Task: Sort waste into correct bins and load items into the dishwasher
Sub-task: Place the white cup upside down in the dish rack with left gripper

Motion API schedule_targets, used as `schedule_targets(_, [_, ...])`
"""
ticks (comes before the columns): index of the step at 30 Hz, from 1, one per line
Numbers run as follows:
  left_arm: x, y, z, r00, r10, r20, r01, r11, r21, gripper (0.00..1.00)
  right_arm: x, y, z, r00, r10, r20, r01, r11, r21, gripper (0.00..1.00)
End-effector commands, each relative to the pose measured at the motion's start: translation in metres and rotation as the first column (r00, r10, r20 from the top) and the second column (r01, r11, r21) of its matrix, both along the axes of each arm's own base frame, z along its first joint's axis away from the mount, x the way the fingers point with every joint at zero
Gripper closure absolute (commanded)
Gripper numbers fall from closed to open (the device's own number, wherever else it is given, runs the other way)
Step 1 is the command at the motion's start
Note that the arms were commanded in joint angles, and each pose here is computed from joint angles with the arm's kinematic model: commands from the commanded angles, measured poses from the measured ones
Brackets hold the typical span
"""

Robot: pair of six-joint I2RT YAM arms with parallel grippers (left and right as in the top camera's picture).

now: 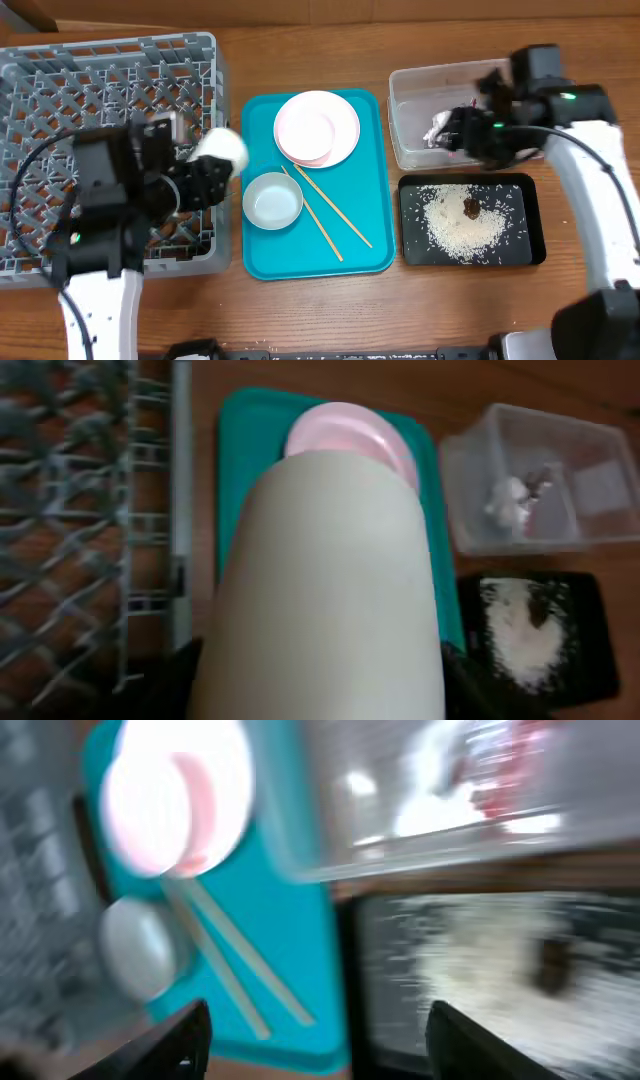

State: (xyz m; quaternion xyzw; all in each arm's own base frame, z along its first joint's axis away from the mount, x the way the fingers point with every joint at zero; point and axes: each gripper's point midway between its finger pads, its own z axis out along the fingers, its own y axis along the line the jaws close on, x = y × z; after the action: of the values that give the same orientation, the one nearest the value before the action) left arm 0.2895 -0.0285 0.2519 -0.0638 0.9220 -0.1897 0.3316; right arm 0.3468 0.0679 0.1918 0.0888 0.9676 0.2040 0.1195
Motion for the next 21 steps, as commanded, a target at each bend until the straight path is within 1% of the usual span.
schedule_targets(1, [-0.022, 0.076, -0.014, 0.945, 0.317, -0.075, -0.283, 0.913, 0.293, 0.96, -0.01, -0.058, 0.034, 0.991, -0.084, 0.108, 0.101, 0.982, -0.159, 0.28])
schedule_targets(2, [-0.03, 0.093, -0.022, 0.91, 0.399, -0.114, -0.342, 0.876, 0.34, 0.96, -0.017, -0.072, 0.034, 0.987, -0.13, 0.09, 0.143, 0.977, -0.159, 0.26])
schedule_targets(3, [-0.031, 0.1, -0.026, 0.897, 0.422, -0.135, -0.357, 0.869, 0.343, 0.96, -0.019, -0.076, 0.033, 0.986, -0.142, 0.082, 0.154, 0.975, -0.158, 0.26])
schedule_targets(4, [-0.031, 0.111, -0.035, 0.867, 0.47, -0.167, -0.397, 0.853, 0.338, 0.96, -0.02, -0.079, 0.032, 0.986, -0.152, 0.074, 0.162, 0.974, -0.158, 0.26])
schedule_targets(7, [-0.032, 0.138, -0.059, 0.798, 0.546, -0.257, -0.449, 0.822, 0.351, 0.96, -0.02, -0.079, 0.032, 0.986, -0.151, 0.074, 0.161, 0.974, -0.158, 0.26])
schedule_targets(8, [-0.033, 0.15, -0.071, 0.764, 0.572, -0.299, -0.466, 0.81, 0.356, 0.96, -0.02, -0.079, 0.032, 0.986, -0.151, 0.074, 0.161, 0.974, -0.158, 0.26])
schedule_targets(11, [-0.03, 0.177, -0.1, 0.69, 0.618, -0.376, -0.504, 0.783, 0.364, 0.96, -0.022, -0.078, 0.032, 0.986, -0.151, 0.067, 0.159, 0.974, -0.158, 0.26])
schedule_targets(13, [-0.021, 0.187, -0.114, 0.677, 0.624, -0.39, -0.518, 0.781, 0.349, 0.95, -0.022, -0.078, 0.032, 0.986, -0.151, 0.067, 0.16, 0.974, -0.158, 0.26])
schedule_targets(14, [-0.018, 0.188, -0.117, 0.678, 0.622, -0.391, -0.519, 0.782, 0.345, 0.9, -0.022, -0.078, 0.032, 0.986, -0.151, 0.066, 0.16, 0.974, -0.158, 0.26])
schedule_targets(15, [-0.013, 0.19, -0.124, 0.678, 0.617, -0.4, -0.515, 0.787, 0.339, 0.69, -0.022, -0.078, 0.032, 0.986, -0.151, 0.067, 0.16, 0.974, -0.158, 0.26])
schedule_targets(16, [-0.009, 0.188, -0.129, 0.682, 0.604, -0.412, -0.511, 0.797, 0.322, 0.61, -0.022, -0.078, 0.032, 0.986, -0.151, 0.066, 0.16, 0.974, -0.158, 0.26])
schedule_targets(17, [-0.006, 0.185, -0.134, 0.687, 0.588, -0.427, -0.507, 0.809, 0.299, 0.46, -0.022, -0.078, 0.032, 0.986, -0.151, 0.066, 0.16, 0.974, -0.158, 0.26])
schedule_targets(18, [-0.002, 0.182, -0.138, 0.694, 0.573, -0.436, -0.503, 0.819, 0.275, 0.39, -0.023, -0.078, 0.031, 0.987, -0.151, 0.063, 0.159, 0.974, -0.158, 0.26])
schedule_targets(19, [0.004, 0.178, -0.136, 0.718, 0.549, -0.428, -0.492, 0.835, 0.247, 0.16, -0.023, -0.078, 0.031, 0.987, -0.151, 0.062, 0.159, 0.975, -0.158, 0.26])
schedule_targets(20, [0.006, 0.176, -0.135, 0.733, 0.533, -0.421, -0.478, 0.845, 0.237, 0.02, -0.023, -0.078, 0.031, 0.987, -0.151, 0.062, 0.159, 0.975, -0.158, 0.26])
schedule_targets(21, [0.008, 0.177, -0.126, 0.737, 0.535, -0.412, -0.481, 0.844, 0.237, 0.0, -0.023, -0.078, 0.031, 0.987, -0.151, 0.061, 0.159, 0.975, -0.158, 0.26])
